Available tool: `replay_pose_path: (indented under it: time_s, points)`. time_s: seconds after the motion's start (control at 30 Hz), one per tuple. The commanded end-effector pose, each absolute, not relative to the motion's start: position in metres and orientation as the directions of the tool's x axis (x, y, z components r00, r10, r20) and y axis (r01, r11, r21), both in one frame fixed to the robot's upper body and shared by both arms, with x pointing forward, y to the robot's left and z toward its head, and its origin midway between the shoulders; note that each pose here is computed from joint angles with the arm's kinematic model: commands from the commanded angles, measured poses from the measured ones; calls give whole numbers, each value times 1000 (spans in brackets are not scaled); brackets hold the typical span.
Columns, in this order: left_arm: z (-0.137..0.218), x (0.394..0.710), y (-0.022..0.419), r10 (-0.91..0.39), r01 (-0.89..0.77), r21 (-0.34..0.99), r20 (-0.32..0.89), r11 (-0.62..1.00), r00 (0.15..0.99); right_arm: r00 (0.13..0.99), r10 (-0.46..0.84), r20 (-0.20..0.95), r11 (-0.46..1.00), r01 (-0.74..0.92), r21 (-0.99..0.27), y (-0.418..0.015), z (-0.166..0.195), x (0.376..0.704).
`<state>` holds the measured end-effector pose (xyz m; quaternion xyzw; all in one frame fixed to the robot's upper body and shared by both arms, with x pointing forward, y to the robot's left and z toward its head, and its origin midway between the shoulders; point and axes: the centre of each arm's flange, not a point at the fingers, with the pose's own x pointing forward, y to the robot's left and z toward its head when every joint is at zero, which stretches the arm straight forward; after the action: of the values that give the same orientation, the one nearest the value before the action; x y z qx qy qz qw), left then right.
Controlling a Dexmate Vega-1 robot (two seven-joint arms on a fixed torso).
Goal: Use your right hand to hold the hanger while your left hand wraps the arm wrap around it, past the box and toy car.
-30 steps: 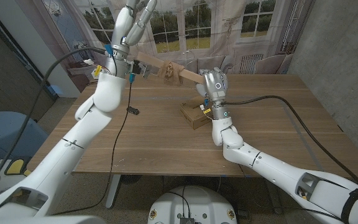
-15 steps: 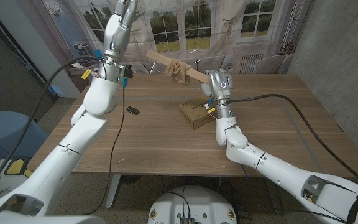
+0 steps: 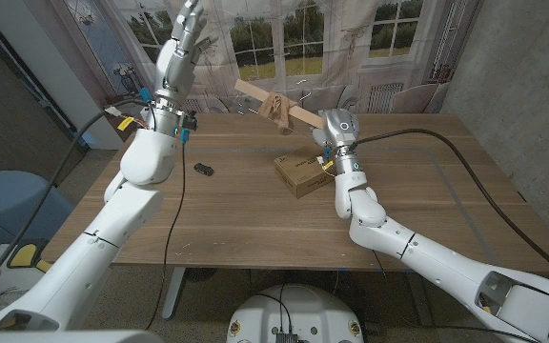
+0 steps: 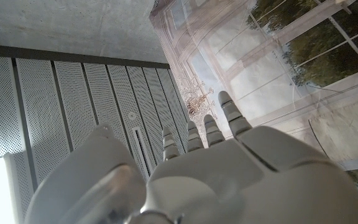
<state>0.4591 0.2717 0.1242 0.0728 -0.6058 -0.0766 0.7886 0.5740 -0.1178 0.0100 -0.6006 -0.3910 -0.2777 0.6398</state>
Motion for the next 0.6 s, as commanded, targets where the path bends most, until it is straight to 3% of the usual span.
replay_pose_path:
  time_s: [0.03,0.6]
  points:
    - [111,465,281,-203,82,187,934,979,295,714,116,690,71,687,-723,-110,18,578]
    - [102,463,284,-207,81,191,926,978,315,830,119,545,0,549,-836,-101,16,590]
